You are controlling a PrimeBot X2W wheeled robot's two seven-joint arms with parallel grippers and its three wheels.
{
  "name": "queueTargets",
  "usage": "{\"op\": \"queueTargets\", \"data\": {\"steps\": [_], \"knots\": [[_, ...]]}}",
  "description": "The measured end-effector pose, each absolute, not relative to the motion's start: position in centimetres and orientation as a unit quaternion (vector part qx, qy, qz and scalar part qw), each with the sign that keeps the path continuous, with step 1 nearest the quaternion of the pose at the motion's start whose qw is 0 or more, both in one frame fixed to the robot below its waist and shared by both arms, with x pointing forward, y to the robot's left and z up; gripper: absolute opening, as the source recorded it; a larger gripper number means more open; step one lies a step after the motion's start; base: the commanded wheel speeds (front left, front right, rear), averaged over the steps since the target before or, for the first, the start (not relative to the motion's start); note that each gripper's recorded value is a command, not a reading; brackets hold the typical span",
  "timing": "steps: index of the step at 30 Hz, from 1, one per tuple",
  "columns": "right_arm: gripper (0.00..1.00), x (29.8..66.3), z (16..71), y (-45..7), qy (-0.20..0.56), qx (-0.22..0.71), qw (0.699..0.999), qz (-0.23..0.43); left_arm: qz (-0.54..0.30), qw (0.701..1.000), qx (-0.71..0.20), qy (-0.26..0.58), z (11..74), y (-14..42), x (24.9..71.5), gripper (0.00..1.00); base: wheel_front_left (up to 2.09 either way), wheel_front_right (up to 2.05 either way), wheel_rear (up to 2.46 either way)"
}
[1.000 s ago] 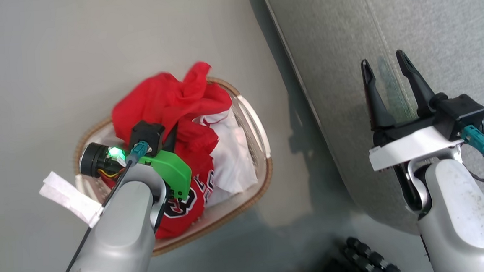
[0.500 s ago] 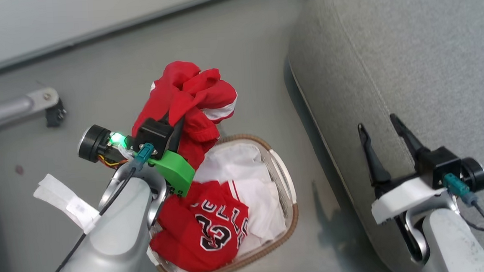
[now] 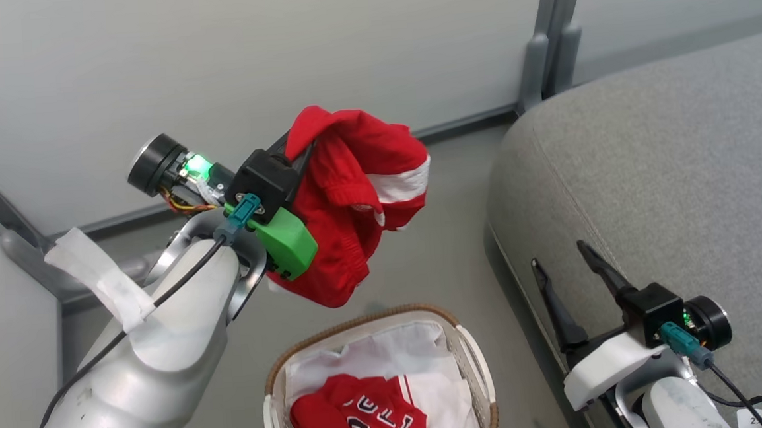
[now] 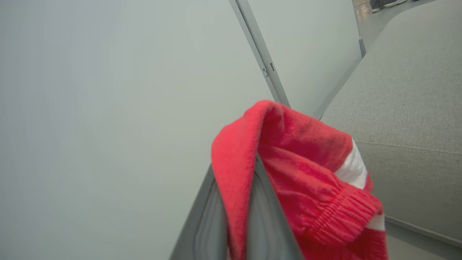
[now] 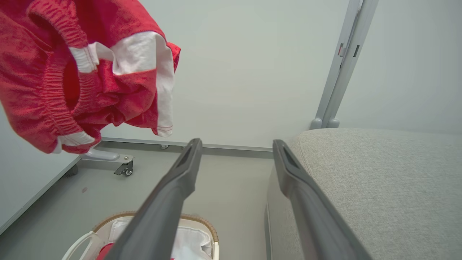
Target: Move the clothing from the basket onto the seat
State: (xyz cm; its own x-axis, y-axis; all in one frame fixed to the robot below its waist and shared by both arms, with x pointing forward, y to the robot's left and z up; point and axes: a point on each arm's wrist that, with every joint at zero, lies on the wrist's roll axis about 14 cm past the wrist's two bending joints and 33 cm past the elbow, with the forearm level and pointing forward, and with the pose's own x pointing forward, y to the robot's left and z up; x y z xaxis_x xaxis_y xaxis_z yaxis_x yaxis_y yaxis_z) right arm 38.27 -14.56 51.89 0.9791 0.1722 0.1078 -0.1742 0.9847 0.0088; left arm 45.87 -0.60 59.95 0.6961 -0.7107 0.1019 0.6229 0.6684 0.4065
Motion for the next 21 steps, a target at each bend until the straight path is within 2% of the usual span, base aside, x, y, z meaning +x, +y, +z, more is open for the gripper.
{"op": "queueTargets", "data": {"steps": [5, 21], "knots": [[1.0, 37.6, 53.7, -12.5, -0.079, 0.008, 0.99, 0.118, -0.378, 0.89, 0.195, -0.166, 63.5, -1.2, 43.8, 0.0, 0.0, 0.0, 0.0], [1.0, 39.9, 58.2, -3.5, -0.124, -0.015, 0.959, 0.253, -0.394, 0.873, 0.214, -0.191, 65.8, -1.6, 41.0, 0.0, 0.0, 0.0, 0.0]]}}
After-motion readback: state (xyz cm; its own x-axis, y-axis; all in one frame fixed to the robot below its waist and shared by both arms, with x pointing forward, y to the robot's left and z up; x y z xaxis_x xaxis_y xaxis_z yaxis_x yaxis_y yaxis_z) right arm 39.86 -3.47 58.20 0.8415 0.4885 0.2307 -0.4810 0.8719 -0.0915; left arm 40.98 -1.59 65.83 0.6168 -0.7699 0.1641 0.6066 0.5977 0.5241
